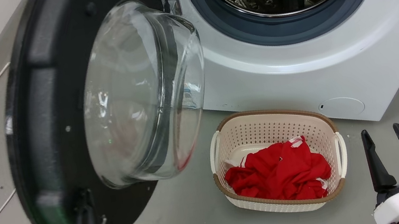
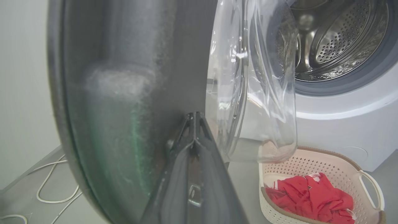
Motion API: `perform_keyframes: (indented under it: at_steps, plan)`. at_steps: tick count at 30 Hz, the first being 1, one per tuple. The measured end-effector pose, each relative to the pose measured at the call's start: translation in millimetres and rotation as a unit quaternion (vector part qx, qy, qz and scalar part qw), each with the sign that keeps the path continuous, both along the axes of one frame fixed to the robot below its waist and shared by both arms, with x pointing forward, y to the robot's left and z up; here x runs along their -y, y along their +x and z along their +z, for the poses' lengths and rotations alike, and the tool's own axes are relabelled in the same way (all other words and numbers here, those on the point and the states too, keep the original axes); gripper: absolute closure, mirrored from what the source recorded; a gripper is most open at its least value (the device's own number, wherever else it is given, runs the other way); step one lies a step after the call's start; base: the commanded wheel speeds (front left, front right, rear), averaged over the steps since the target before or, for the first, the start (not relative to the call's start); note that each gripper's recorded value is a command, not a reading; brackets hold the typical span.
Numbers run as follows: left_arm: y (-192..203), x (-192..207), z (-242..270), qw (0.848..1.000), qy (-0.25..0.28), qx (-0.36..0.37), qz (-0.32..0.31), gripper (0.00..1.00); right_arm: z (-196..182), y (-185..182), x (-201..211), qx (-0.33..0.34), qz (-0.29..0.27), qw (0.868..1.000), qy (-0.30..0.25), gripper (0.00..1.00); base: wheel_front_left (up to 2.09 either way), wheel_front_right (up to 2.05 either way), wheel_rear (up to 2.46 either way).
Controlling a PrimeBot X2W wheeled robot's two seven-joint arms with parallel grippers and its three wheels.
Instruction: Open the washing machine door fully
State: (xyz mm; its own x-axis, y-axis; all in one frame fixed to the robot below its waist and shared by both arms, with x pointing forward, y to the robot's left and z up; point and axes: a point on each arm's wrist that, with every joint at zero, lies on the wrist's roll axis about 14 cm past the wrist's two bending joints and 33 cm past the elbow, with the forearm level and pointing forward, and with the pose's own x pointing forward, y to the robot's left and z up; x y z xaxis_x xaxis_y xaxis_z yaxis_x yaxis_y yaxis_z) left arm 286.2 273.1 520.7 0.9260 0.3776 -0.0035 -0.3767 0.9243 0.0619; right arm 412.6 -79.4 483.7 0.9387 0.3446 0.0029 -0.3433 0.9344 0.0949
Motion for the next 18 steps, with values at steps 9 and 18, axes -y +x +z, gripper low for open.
perform_keyframes:
  at_steps: [9,18]
  plan:
    - [6,-59,12,0.998,0.011,0.017,0.067,1.00,-7,7,5,-0.010,-0.007,1.000,-0.005,0.00,0.00,0.00,0.00]
    - [15,-118,16,0.993,0.024,0.023,0.110,1.00,-7,10,11,-0.012,-0.016,1.000,-0.012,0.00,0.00,0.00,0.00]
